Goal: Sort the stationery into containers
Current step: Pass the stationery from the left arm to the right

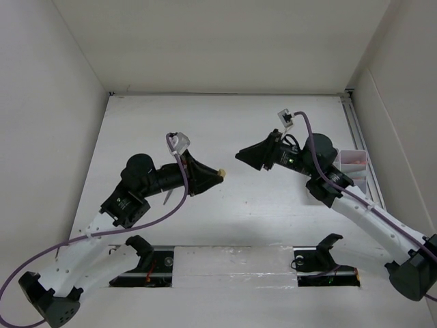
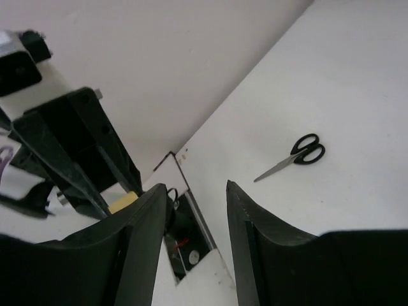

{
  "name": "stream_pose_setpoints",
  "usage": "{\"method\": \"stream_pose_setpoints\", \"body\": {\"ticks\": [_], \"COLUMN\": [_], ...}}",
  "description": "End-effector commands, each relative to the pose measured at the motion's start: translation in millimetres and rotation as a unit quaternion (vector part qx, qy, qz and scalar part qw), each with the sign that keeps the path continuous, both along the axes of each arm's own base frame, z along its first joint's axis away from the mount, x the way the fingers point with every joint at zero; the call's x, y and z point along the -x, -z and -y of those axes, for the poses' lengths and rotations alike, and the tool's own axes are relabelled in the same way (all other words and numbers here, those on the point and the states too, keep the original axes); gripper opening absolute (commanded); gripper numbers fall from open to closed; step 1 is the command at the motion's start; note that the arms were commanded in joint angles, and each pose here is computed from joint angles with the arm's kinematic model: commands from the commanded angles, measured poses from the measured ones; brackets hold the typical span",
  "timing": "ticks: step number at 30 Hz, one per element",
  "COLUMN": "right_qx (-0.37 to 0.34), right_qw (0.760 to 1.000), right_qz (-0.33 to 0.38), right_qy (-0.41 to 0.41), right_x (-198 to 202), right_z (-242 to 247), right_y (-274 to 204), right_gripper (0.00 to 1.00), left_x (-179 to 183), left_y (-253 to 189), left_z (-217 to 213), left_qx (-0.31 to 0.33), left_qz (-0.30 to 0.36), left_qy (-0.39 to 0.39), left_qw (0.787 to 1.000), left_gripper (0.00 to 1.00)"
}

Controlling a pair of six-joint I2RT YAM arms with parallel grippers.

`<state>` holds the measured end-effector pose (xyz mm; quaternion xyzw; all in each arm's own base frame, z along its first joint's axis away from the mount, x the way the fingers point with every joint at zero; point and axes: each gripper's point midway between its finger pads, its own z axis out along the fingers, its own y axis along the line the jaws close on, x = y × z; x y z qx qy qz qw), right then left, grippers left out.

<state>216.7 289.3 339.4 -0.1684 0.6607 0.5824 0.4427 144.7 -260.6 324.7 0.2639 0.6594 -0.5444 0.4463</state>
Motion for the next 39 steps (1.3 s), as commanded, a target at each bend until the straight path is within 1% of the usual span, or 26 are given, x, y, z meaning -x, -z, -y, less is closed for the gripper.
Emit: {"method": "stream_pose_setpoints", "body": {"ticks": [1, 2, 4, 6, 8, 9, 12, 15, 17, 21, 28, 31, 39], "right_qx": [0.016, 0.015, 0.034, 0.033, 0.053, 0.053, 0.070, 0.081, 0.098, 0.111, 0.099, 0.090, 0.072], "right_qw": [0.992, 0.990, 0.984, 0.982, 0.978, 0.977, 0.971, 0.970, 0.968, 0.970, 0.976, 0.976, 0.977], "right_qz": [-0.049, -0.048, -0.063, -0.062, -0.072, -0.071, -0.075, -0.080, -0.088, -0.090, -0.083, -0.080, -0.082], "right_qy": [0.119, 0.132, 0.160, 0.174, 0.187, 0.192, 0.218, 0.214, 0.214, 0.195, 0.176, 0.182, 0.182], "right_x": [-18, -16, -15, -13, -9, -8, -10, -11, -17, -11, -5, -7, -9], "right_z": [4, 3, 4, 5, 2, 0, -1, -8, -16, -34, -49, -49, -57], "right_y": [-13, -24, -21, -31, -26, -31, -25, -17, -1, 8, -1, -7, -16], "right_gripper": [0.48, 0.49, 0.51, 0.51, 0.51, 0.51, 0.51, 0.51, 0.51, 0.52, 0.52, 0.52, 0.52], "left_x": [-23, -29, -42, -46, -49, -52, -52, -50, -48, -46, -49, -50, -45], "left_y": [-8, -11, -5, -4, -4, 1, 1, 3, 3, 1, 6, 4, 4], "left_z": [-9, -12, -17, -19, -20, -21, -21, -18, -17, -15, -17, -16, -11], "left_qx": [-0.008, -0.008, -0.018, -0.019, -0.019, -0.026, -0.026, -0.025, -0.025, -0.024, -0.032, -0.033, -0.031], "left_qz": [0.019, 0.019, 0.011, 0.011, 0.011, 0.004, 0.004, 0.005, 0.005, 0.005, -0.003, -0.003, -0.003], "left_qy": [-0.071, -0.092, -0.130, -0.142, -0.152, -0.158, -0.158, -0.146, -0.141, -0.131, -0.142, -0.142, -0.120], "left_qw": [0.997, 0.996, 0.991, 0.990, 0.988, 0.987, 0.987, 0.989, 0.990, 0.991, 0.989, 0.989, 0.992], "left_gripper": [0.00, 0.00, 0.00, 0.00, 0.00, 0.00, 0.00, 0.00, 0.00, 0.00, 0.00, 0.00, 0.00]}}
